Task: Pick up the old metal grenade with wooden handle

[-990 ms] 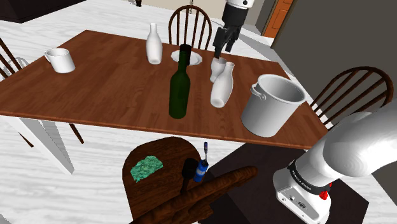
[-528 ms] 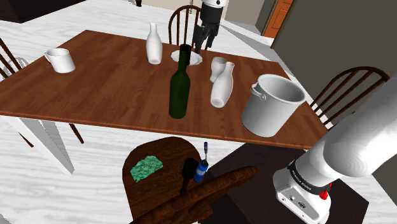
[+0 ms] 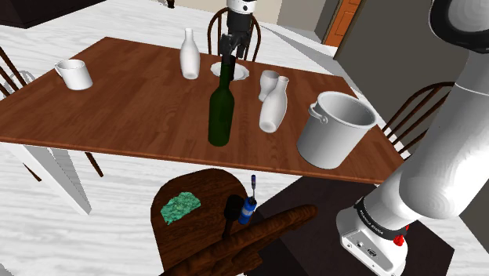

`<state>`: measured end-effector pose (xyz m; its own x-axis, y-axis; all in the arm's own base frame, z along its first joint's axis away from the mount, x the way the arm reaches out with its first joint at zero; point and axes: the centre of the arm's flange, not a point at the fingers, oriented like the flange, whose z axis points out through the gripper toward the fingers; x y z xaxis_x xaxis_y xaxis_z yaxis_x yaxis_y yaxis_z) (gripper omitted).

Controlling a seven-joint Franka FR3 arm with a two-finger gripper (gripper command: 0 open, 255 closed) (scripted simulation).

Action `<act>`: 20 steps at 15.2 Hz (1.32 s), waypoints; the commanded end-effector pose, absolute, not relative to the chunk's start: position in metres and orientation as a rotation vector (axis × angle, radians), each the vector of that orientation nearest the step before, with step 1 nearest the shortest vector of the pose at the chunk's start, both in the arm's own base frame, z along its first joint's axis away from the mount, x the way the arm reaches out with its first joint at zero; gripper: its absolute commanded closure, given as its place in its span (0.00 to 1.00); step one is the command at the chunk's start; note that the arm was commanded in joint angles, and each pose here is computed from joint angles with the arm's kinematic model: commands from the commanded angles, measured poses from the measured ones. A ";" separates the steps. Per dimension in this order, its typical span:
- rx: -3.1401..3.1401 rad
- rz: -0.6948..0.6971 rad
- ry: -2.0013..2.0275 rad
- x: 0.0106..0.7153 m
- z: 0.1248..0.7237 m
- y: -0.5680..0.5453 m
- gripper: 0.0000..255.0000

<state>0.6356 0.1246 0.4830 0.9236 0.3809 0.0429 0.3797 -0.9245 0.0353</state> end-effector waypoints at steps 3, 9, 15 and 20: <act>3.054 0.078 0.605 0.637 0.463 0.126 0.00; 3.054 0.077 0.605 0.637 0.454 0.126 1.00; 3.054 0.077 0.605 0.637 0.454 0.126 1.00; 3.054 0.078 0.605 0.637 0.476 0.126 1.00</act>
<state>0.6368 0.1264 0.4699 0.9232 0.3818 0.0433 0.3804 -0.9241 0.0360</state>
